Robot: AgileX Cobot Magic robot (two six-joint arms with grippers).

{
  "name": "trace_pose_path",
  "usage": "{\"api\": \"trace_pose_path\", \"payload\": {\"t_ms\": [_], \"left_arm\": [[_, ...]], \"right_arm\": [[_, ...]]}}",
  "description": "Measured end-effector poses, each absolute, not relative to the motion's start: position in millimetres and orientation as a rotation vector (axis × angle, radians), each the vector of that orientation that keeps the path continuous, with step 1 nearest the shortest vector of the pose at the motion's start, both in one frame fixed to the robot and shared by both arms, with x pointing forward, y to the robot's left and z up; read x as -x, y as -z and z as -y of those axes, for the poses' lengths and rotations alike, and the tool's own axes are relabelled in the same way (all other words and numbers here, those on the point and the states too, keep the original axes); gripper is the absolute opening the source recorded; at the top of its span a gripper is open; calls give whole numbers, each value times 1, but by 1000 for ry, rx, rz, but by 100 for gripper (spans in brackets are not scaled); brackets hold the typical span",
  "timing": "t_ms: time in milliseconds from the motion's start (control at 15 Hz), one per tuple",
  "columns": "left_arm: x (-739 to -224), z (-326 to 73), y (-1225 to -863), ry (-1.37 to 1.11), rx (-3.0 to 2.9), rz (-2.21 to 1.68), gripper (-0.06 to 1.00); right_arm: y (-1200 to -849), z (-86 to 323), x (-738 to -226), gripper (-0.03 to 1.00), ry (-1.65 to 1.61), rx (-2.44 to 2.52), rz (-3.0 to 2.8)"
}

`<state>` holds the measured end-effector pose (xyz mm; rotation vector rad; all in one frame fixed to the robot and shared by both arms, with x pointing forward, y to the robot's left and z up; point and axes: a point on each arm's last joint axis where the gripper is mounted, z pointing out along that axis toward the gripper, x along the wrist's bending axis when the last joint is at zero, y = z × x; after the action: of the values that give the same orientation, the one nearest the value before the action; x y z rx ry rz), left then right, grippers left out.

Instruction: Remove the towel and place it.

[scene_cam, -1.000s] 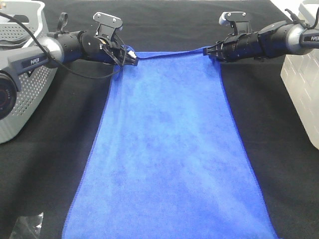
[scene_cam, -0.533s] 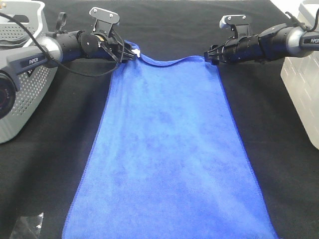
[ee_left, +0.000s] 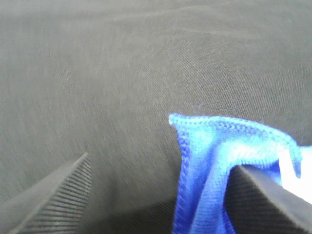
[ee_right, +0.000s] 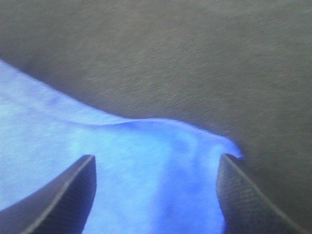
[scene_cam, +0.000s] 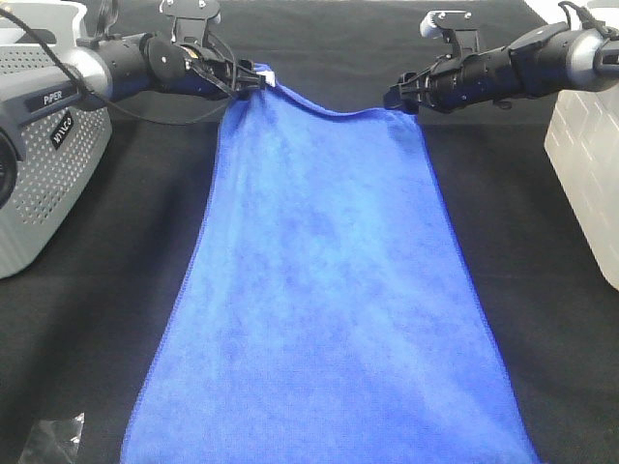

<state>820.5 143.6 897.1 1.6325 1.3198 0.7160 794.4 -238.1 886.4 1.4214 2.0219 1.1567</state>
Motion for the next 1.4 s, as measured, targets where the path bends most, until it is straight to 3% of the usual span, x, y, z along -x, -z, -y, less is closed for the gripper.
{"api": "trace_pose_path", "payload": {"t_ms": [400, 733, 1000, 1400], "left_arm": [[-820, -154, -892, -611, -1588, -1449, 68], [-820, -153, -892, -598, -1573, -1462, 68], [-820, -153, -892, -580, -1549, -1481, 68], [-820, -153, -892, -577, -1545, -1484, 68]], "right_arm": [[-887, 229, -785, 66, -1236, -1465, -2145], [-888, 168, -777, 66, -1238, -1318, -2217], [-890, 155, -781, 66, -1227, -1292, -2106], [-864, 126, -777, 66, -1278, -1318, -2086]]}}
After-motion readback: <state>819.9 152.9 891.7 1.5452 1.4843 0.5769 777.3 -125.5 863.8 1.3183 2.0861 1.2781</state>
